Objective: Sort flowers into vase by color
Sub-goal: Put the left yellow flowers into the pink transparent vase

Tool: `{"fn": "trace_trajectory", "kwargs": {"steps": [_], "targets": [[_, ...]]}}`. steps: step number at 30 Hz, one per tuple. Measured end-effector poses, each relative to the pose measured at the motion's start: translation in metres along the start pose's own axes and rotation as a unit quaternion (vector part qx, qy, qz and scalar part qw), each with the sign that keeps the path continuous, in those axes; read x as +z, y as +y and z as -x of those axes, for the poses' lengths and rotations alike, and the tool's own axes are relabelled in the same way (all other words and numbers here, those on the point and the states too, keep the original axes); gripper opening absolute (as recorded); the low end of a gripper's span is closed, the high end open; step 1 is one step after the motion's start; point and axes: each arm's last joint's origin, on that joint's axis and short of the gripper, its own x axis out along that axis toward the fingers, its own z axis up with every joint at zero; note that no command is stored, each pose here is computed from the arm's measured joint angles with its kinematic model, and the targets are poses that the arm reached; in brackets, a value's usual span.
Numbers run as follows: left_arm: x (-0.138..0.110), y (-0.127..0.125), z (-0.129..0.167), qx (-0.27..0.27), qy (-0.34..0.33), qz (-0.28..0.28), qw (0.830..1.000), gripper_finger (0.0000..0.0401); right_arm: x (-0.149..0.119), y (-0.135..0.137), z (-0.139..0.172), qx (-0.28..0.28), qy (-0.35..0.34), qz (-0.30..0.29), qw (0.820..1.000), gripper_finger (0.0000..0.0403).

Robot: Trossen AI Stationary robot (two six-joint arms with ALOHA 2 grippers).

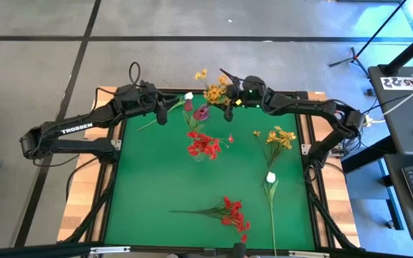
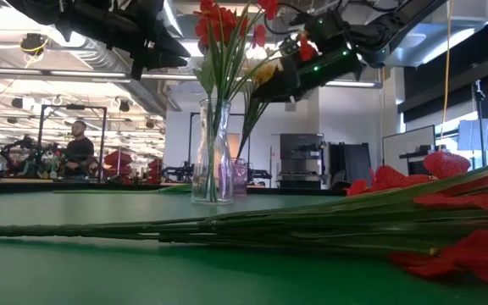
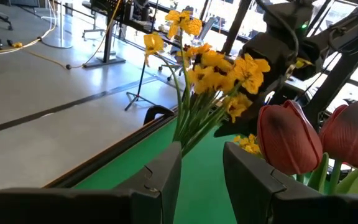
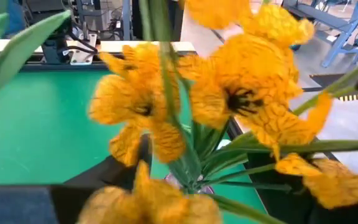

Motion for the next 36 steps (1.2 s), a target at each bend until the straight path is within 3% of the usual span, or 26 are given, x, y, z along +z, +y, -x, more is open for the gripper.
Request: {"fn": "trace_trajectory", "kwargs": {"steps": [10, 36], "targets": [[0.000, 0.000, 0.000, 0.000, 0.000, 0.000, 1.000, 0.0114, 0.016, 0.002, 0.021, -0.002, -0.006, -0.003, 1.000, 0.0300], [0.000, 0.000, 0.000, 0.000, 0.000, -0.002, 1.000, 0.0114, 0.019, 0.000, 0.014, 0.004, -0.045, -0.041, 0.998, 0.0286]]}}
